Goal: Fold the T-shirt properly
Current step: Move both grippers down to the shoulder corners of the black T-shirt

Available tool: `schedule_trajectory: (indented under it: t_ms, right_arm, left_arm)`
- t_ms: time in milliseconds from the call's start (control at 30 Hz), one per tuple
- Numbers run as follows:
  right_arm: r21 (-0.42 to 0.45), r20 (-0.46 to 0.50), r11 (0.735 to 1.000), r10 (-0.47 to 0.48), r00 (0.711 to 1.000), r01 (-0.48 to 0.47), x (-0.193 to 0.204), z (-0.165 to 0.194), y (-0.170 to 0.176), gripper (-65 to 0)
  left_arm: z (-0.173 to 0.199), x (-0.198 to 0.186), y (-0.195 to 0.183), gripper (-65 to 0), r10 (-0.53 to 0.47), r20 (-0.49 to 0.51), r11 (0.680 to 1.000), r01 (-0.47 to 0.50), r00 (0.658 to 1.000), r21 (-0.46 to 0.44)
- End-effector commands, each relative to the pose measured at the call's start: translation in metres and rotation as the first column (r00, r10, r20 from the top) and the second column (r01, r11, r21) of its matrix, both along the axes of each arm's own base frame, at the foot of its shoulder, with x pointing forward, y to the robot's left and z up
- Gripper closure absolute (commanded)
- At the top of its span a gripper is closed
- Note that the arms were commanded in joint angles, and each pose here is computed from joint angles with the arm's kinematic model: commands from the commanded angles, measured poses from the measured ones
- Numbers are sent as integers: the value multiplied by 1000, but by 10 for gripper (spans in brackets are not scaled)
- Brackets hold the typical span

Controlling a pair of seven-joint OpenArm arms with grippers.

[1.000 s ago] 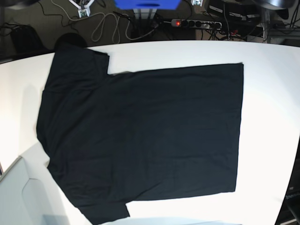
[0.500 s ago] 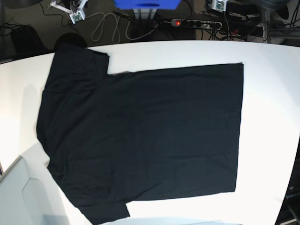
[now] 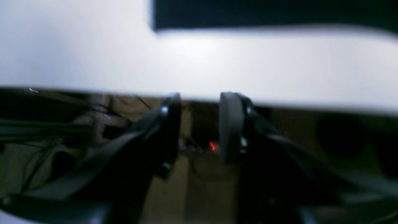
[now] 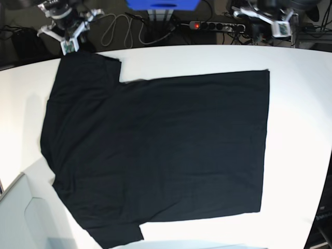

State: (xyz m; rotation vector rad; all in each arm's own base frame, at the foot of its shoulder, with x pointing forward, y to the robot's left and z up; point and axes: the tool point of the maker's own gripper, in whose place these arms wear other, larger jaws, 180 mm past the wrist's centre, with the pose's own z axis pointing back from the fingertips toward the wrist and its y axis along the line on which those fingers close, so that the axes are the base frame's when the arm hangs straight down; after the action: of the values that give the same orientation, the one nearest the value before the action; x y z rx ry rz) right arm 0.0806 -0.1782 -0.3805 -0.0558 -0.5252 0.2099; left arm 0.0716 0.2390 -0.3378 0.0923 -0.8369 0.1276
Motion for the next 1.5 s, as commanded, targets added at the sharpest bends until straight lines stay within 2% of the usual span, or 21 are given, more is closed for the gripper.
schedule_trajectory:
  t_ms: [0,133,300,600,767,1000,1267,1333,1467]
  right_arm:
    - [-2,23,1000,9,1000,-9,5,6,-1,-254]
    - [-6,69,1000,2,998,-1,23,11,-3,-331]
    - [-11,120,1000,6,993,-5,43,16,-4,-364]
    - [-38,148,999,-6,989,12,53,21,-16,-366]
    - [-47,146,999,5,989,2,54,21,-18,-366]
    - [-47,143,999,4,990,2,53,20,-18,-366]
    - [-49,142,999,5,990,2,53,20,-18,-366]
    - [-51,142,999,5,990,2,53,20,-19,-366]
    - [-51,144,999,4,990,4,53,20,-19,-367]
  left_arm:
    - [11,8,9,-222,12,45,1000,-13,999,20]
    - [13,23,33,-253,98,57,995,-99,994,6]
    - [19,46,59,-347,187,56,982,-186,981,-25]
    - [-25,67,83,-352,287,4,953,-285,958,-101]
    - [-46,85,70,-350,187,1,969,-184,982,-162]
    - [-64,89,70,-350,207,-18,956,-206,978,-209]
    - [-79,90,46,-348,159,-54,954,-167,986,-249]
    - [-80,90,44,-321,157,-55,953,-165,986,-253]
    - [-80,88,44,-222,155,-58,953,-165,986,-253]
